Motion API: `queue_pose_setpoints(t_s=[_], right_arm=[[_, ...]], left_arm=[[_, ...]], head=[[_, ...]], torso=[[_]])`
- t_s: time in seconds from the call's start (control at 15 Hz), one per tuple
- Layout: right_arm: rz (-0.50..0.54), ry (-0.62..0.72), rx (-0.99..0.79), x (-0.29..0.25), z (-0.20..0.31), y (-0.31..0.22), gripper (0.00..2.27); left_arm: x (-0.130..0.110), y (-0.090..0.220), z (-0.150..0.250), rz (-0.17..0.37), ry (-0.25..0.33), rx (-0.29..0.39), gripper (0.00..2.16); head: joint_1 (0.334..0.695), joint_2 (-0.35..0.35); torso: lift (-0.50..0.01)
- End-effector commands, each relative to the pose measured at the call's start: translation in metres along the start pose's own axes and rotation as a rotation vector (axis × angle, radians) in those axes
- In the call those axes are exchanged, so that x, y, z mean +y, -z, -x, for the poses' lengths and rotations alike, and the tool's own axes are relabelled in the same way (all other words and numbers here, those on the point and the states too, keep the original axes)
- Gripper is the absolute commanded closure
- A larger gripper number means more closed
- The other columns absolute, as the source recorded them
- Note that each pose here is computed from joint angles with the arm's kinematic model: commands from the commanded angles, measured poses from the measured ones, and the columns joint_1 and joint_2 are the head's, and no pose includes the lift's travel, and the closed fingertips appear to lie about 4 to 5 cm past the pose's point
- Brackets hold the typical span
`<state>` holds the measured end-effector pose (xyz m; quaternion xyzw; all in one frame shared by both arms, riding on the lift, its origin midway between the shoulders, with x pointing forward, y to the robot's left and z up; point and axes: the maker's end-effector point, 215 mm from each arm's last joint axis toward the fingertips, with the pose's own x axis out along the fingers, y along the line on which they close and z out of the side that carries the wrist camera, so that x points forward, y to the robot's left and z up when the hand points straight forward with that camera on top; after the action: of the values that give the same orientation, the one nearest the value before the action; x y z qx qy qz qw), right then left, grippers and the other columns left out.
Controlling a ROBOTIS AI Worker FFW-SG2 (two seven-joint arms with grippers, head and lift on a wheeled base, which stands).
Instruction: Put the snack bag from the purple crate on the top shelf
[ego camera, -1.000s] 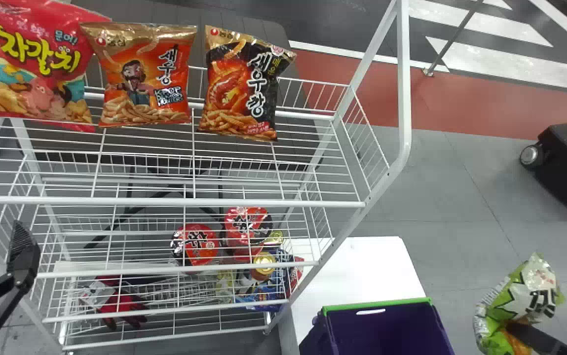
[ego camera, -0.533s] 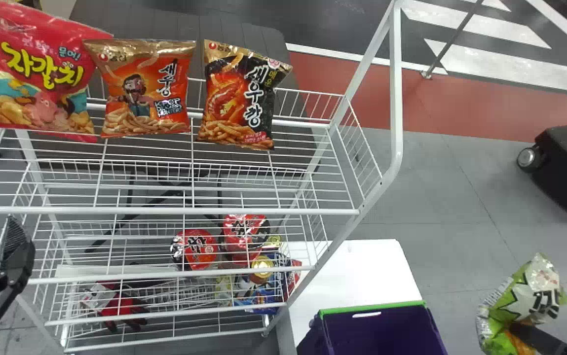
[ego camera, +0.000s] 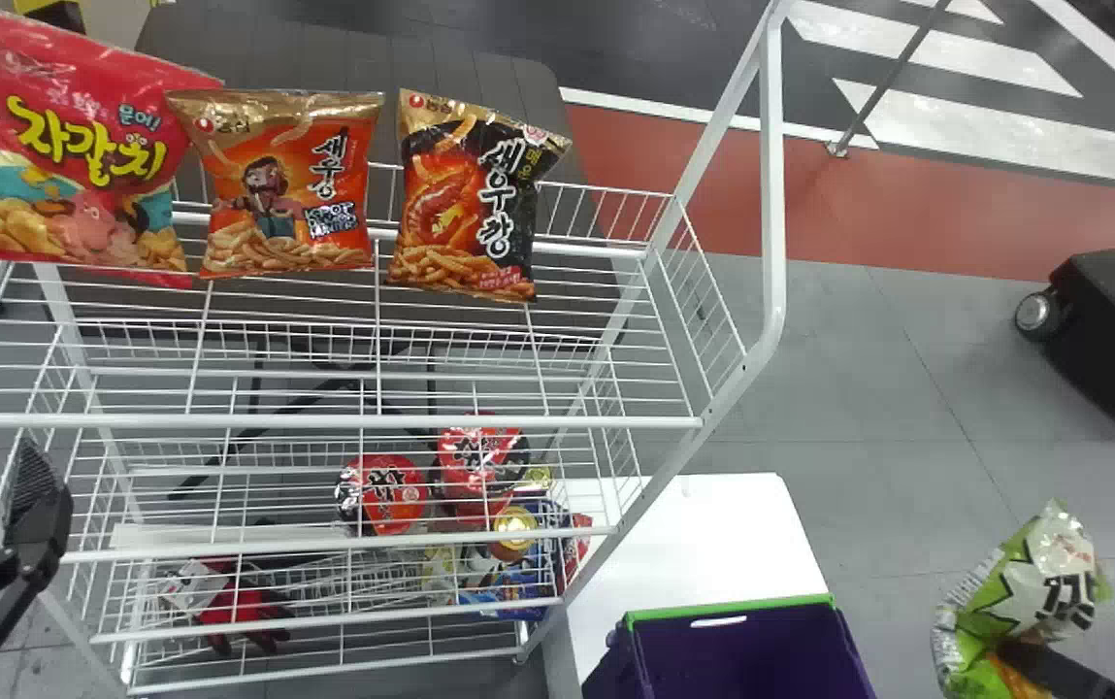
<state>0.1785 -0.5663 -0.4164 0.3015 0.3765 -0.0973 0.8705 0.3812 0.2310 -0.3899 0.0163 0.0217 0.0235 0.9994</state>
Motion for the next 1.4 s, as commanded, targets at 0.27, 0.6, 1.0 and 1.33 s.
queue_pose_setpoints(t_s=[0.27,0.6,1.0,1.33], right_arm=[[0.030,-0.123,-0.007,0.044,0.000,0.007,2.25],[0.101,-0.276,-0.041,0.104,0.004,0.006,2.25],[0.204,-0.412,-0.052,0.196,0.004,0.017,2.25],[0.382,-0.388,-0.151,0.244,0.005,-0.013,2.25]], left_arm=[[-0.001,0.005,0.002,-0.002,-0.002,0.007,0.13],[0.002,0.007,0.002,-0.003,-0.010,0.009,0.13],[0.008,0.008,0.003,-0.002,-0.023,0.004,0.13],[0.010,0.007,0.004,0.001,-0.027,-0.003,0.13]], head=[[0.695,-0.350],[0.695,-0.350],[0.695,-0.350],[0.695,-0.277]], torso=[[0.000],[0.000],[0.000],[0.000]])
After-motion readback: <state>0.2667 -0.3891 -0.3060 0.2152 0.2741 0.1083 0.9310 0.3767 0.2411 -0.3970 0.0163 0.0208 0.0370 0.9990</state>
